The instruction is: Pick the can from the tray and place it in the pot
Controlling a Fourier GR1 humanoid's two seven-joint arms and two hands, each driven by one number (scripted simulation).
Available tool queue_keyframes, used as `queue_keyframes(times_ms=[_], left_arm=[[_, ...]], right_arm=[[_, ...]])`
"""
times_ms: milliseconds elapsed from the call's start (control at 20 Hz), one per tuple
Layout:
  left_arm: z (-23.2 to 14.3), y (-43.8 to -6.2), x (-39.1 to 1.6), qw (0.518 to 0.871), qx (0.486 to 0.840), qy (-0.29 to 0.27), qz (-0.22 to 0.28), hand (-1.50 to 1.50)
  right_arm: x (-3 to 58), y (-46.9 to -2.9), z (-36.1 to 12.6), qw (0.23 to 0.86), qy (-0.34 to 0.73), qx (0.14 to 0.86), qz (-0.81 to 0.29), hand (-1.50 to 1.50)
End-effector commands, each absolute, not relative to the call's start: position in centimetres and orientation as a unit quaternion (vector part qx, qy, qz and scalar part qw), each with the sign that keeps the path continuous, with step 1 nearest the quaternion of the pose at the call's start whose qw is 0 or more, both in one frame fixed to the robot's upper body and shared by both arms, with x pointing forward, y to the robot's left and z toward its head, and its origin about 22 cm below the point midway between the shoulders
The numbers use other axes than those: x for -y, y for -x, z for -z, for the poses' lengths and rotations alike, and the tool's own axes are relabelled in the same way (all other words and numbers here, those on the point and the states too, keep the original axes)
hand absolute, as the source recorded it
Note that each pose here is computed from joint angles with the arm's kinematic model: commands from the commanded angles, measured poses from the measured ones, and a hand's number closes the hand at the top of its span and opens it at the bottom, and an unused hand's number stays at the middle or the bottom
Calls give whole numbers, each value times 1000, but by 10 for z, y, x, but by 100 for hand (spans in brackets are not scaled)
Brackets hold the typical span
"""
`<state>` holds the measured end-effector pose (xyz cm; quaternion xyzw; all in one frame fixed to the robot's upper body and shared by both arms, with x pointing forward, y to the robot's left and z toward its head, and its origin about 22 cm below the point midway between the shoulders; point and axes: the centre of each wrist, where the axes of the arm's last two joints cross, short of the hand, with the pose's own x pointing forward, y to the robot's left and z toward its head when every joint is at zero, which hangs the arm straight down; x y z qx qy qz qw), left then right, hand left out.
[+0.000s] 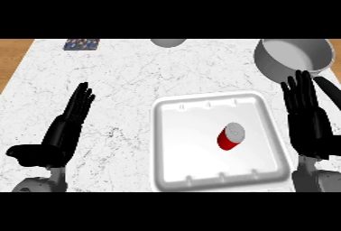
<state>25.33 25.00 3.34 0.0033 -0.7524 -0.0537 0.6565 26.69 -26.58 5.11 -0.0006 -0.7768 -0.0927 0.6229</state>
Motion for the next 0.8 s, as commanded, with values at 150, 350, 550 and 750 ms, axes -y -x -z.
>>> queue_keyframes(times_ms=[150, 350, 550, 750], left_arm=[[-39, -263, -239, 682, 729, 7, 53, 0], [-25, -258, -234, 719, 694, 16, 41, 0], [-51, -267, -236, 740, 673, 9, 12, 0], [-47, -267, -234, 741, 671, -9, 7, 0]], right_arm=[[190, -276, -70, 624, -250, 723, -159, -150], [215, -289, -134, 481, -77, 763, -424, 150], [242, -290, -92, 402, -192, 822, -354, -150], [292, -298, -137, 353, -187, 821, -408, -150]])
